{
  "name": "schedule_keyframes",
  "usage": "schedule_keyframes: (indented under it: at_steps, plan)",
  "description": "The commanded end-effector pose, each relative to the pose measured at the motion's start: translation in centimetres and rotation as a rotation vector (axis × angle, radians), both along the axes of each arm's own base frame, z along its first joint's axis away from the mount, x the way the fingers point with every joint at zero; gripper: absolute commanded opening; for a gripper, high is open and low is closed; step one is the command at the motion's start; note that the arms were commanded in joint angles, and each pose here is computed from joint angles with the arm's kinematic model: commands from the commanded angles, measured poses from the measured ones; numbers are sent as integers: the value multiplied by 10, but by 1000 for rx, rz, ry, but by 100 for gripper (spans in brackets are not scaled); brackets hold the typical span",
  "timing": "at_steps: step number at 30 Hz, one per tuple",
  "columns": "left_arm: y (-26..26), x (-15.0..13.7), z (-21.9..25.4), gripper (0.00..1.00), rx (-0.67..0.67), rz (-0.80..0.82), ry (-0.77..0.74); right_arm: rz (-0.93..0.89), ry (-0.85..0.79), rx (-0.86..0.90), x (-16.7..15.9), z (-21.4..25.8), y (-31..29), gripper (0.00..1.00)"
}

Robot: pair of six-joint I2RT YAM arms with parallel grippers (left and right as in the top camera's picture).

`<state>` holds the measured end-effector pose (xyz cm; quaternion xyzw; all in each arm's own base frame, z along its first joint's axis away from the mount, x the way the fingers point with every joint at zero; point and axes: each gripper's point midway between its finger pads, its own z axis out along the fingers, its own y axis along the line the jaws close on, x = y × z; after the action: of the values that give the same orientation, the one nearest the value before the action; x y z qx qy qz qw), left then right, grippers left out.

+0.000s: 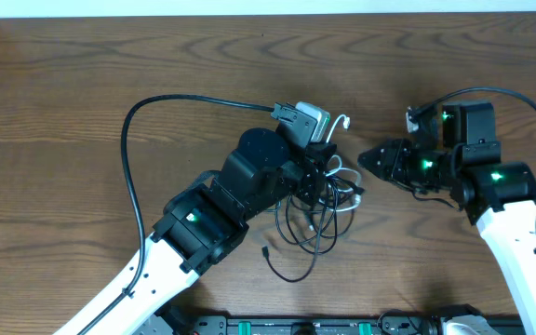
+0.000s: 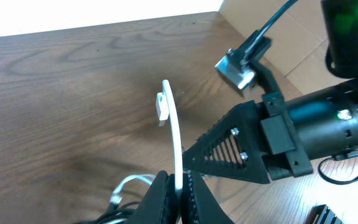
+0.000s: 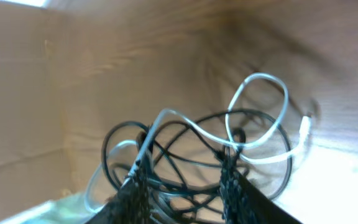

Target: Untangle cables

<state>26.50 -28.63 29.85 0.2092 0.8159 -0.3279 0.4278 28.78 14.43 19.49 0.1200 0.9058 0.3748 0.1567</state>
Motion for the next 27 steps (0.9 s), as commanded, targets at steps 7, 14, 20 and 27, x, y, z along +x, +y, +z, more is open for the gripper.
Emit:
schedule_keyframes:
  at_steps: [7,14,20,27]
  plan:
    - [1,1,5,7,1,-2,-30,-14,110,262,-5,5,36,33]
    - [1,1,5,7,1,-2,-30,50,35,285,-4,18,59,32]
    - [2,0,2,8,11,-1,-20,-5,3,171,3,2,50,24]
    - [2,0,2,8,12,-1,-19,-99,8,-174,0,-43,-2,30]
